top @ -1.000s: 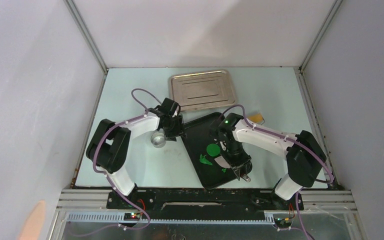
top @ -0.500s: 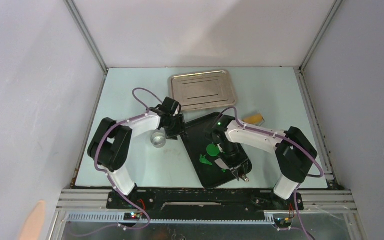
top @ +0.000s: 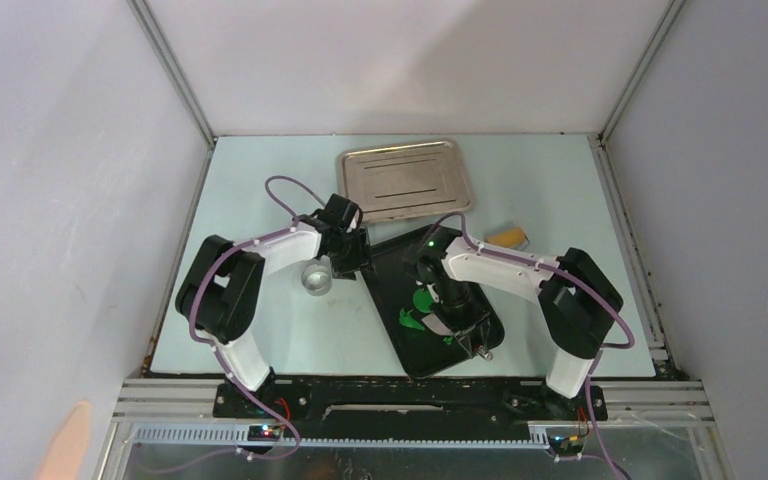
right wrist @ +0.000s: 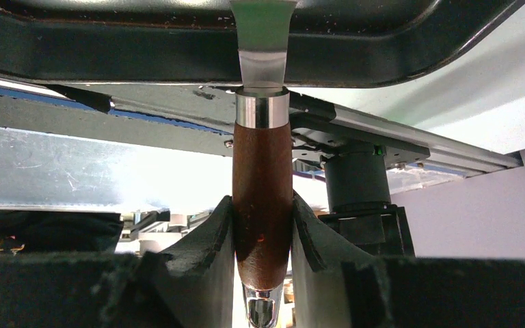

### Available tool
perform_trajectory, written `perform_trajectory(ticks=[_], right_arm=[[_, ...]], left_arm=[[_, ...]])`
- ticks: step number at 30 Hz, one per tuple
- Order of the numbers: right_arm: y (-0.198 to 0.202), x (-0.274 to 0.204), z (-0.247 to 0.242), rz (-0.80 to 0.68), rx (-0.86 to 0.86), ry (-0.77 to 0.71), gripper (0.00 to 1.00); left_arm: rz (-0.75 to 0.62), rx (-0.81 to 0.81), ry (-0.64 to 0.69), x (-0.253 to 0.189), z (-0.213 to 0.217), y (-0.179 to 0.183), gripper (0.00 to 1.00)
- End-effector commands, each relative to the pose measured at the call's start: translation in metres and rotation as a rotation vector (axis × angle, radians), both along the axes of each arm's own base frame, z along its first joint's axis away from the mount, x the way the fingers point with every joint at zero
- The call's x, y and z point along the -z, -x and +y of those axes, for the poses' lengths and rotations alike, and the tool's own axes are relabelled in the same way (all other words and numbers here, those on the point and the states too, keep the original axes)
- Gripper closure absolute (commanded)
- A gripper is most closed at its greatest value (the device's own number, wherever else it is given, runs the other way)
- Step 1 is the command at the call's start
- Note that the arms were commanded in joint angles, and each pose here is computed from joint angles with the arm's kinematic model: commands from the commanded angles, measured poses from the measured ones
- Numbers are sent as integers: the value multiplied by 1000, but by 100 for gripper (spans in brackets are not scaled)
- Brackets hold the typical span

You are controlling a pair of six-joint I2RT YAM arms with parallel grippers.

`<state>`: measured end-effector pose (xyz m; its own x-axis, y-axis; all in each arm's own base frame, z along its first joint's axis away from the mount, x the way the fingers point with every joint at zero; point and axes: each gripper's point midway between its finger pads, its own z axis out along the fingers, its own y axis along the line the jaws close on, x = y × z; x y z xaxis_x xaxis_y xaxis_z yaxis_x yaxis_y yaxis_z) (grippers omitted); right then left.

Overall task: Roll out the dumpling wrappers from the dough
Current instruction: Scoop the dumpling wrapper from the work surface.

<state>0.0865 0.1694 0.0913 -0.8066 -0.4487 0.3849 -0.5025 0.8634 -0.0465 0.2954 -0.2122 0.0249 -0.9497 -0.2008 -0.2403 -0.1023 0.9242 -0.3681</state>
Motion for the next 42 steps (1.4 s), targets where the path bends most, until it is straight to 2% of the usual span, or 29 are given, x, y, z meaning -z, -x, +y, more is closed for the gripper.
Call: perform_trajectory(ticks=[1,15,22,42], right_arm=[[-5,-3,4,6,-5,-16,100],[12,-11,10,72,52,-49,100],[9,1,15,96,59,-51,100],[-17,20,23,20,69,-73,100]], left_arm=[[-30,9,10,-7,-6,-7,40],[-25,16,-8,-4,-3,-6,39],[-32,19,-8,-7,-2,-7,39],[-18,30,-8,-2,-5,-8,39]])
